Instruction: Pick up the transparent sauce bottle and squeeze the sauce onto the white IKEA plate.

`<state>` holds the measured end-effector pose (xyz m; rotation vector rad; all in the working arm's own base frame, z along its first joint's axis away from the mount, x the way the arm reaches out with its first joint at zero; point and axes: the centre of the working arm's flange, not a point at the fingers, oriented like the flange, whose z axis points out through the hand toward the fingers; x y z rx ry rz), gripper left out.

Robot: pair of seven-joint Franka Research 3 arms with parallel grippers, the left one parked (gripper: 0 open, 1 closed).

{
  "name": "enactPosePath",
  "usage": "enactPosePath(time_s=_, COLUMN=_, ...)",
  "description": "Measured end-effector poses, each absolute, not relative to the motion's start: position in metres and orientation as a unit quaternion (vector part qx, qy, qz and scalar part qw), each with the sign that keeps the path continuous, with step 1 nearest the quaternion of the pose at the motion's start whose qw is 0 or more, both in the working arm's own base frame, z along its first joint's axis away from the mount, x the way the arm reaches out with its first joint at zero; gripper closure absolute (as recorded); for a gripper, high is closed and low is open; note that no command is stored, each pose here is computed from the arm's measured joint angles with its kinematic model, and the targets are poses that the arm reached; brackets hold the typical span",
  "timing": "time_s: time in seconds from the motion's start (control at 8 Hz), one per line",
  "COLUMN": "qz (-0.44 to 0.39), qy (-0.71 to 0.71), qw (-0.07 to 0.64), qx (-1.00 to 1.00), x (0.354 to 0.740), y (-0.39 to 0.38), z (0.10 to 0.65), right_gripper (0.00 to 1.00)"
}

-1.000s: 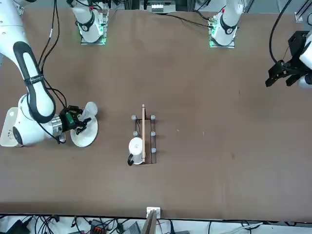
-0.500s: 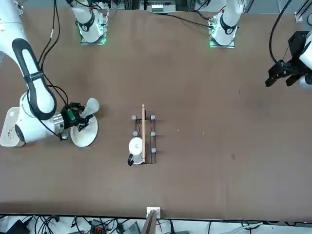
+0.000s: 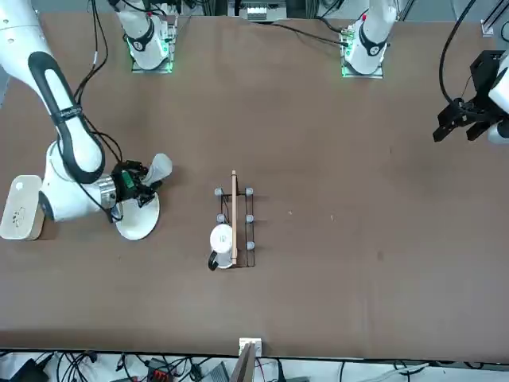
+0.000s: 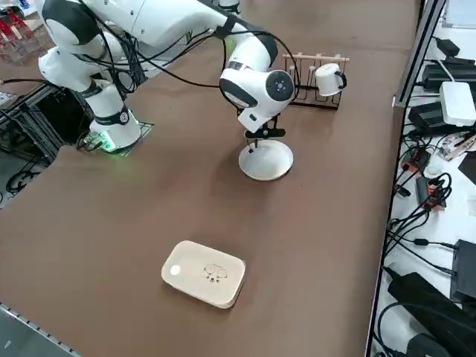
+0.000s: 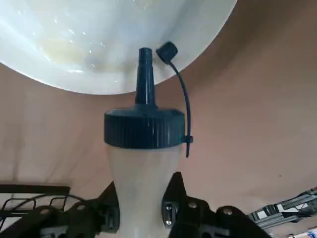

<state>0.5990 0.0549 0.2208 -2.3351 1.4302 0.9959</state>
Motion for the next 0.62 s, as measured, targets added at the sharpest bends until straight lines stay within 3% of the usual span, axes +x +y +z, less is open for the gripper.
enactPosePath(time_s=0.62, qz=0.307, qy=0.508, qw=0.142, qx=-0.792, x=0.6014, y=0.0665, z=0.2141, right_gripper=0.63)
